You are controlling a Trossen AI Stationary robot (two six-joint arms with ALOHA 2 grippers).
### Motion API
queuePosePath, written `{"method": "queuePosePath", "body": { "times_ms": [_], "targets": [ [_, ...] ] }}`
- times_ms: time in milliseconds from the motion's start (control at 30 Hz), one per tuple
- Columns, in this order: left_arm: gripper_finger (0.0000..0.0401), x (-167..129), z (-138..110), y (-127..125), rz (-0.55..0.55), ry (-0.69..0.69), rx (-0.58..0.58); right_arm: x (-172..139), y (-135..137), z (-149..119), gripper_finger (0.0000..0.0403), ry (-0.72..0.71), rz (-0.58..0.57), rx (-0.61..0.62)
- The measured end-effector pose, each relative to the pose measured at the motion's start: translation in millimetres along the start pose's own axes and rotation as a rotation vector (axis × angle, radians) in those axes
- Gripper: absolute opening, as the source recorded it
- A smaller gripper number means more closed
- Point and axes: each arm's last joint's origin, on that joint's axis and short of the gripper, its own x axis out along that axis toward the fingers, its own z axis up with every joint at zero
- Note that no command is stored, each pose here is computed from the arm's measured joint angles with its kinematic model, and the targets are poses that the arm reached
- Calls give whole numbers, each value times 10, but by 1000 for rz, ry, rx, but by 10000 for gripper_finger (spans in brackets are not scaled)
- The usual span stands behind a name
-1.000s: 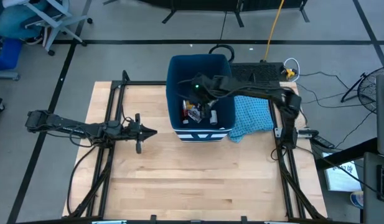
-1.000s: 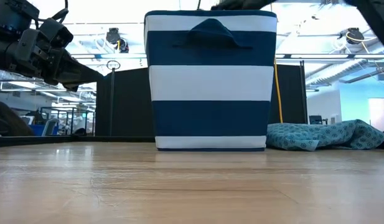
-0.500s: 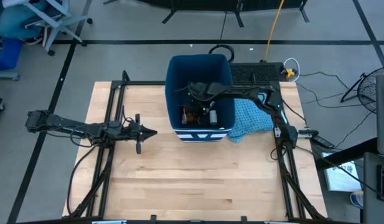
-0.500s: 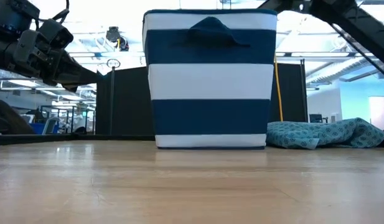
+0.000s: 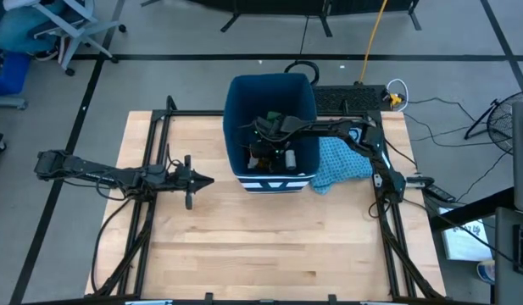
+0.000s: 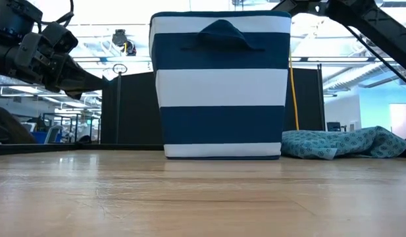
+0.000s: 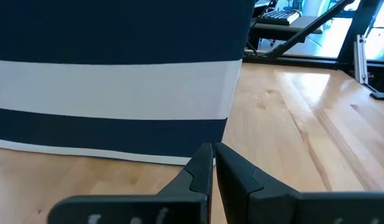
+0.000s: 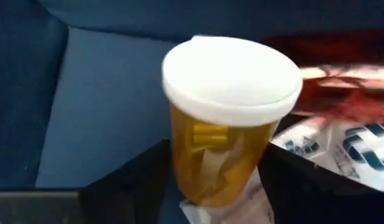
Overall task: Pick & place medical supplies in basket/bin
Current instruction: Put the orange pill bottle into the blue bin, then return to Home Position
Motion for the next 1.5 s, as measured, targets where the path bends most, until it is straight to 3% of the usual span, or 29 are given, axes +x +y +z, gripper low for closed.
{"method": "queuePosePath", "body": {
  "times_ms": [300, 633, 833, 1067, 1167, 1333, 1500],
  "targets": [
    [21, 0, -18, 1, -2, 20, -7, -448, 31, 121, 272, -53, -171, -3],
    [21, 0, -20, 1, -1, 21, -18, -1594, 333, 192, 265, -251, -338, 20],
    [21, 0, -18, 2, 2, 19, -19, -2475, 735, 51, 210, -455, -383, 23],
    [21, 0, -14, 2, 1, 15, -23, -3269, 1320, -257, 64, -672, -413, 42],
    [21, 0, -13, 2, 2, 14, -21, -3419, 1613, -445, 11, -733, -386, 9],
    [21, 0, -9, 1, 1, 10, -14, -3402, 2024, -833, 7, -835, -288, 4],
    [21, -4, 30, -26, -19, -32, 71, -3132, 2299, -1218, 3, -996, -167, 3]
  ]
}}
